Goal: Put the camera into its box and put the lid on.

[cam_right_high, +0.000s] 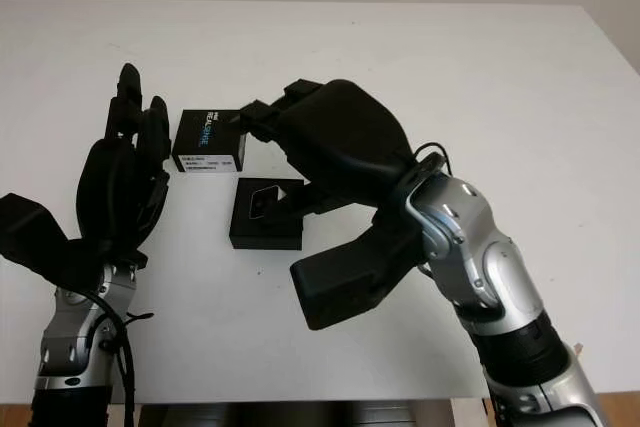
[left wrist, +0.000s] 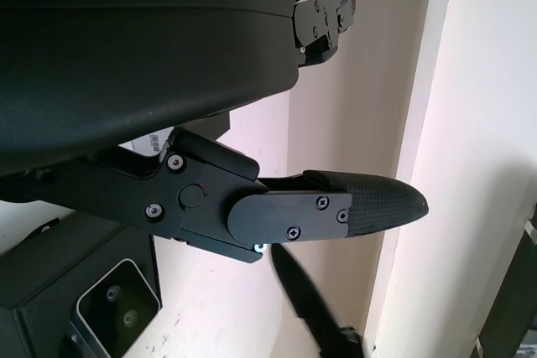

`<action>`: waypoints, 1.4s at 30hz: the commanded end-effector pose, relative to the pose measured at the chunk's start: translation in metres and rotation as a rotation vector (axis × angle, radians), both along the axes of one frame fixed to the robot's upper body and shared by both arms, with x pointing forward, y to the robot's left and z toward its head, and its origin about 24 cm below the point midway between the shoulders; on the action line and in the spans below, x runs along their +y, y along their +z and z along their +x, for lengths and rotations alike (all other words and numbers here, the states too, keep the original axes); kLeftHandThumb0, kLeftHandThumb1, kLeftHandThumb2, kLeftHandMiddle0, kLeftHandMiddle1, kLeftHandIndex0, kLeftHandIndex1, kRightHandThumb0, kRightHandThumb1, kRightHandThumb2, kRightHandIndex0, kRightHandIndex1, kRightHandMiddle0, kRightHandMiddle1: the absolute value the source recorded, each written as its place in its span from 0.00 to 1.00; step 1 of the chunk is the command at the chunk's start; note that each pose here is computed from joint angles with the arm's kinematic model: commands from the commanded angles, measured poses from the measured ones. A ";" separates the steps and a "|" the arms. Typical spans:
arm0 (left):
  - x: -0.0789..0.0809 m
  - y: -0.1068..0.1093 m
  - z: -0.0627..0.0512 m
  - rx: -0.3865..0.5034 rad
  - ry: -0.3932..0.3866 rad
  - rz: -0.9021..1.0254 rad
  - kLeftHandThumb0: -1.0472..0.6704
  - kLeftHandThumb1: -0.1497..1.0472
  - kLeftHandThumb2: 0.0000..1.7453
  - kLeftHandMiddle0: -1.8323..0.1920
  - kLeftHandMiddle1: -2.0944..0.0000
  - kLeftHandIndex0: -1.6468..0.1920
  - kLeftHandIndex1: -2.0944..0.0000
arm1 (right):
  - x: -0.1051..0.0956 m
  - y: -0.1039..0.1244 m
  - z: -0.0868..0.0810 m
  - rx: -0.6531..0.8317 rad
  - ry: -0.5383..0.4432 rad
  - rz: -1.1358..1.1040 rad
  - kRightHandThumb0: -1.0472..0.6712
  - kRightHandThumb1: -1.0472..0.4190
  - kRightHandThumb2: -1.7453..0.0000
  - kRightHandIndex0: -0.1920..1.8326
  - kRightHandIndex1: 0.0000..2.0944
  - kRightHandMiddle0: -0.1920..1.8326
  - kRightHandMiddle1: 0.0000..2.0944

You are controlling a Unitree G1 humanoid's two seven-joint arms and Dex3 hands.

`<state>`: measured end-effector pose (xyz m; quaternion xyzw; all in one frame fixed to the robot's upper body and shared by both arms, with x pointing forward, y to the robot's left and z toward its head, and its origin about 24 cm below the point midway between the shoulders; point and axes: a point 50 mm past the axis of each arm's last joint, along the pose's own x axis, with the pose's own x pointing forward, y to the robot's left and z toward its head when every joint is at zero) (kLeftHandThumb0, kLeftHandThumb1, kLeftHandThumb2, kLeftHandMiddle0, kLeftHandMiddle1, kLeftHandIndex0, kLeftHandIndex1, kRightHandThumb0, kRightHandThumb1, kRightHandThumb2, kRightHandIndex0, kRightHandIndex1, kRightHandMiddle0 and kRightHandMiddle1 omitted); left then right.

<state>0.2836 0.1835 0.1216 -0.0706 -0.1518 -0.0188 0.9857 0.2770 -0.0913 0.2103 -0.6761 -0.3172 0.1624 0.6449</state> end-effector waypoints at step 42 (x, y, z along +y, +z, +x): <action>-0.006 -0.003 -0.002 -0.015 0.013 0.011 0.18 1.00 0.29 1.00 1.00 1.00 1.00 | 0.027 -0.032 0.007 -0.040 -0.092 -0.189 0.10 0.01 0.96 0.32 0.22 0.25 0.53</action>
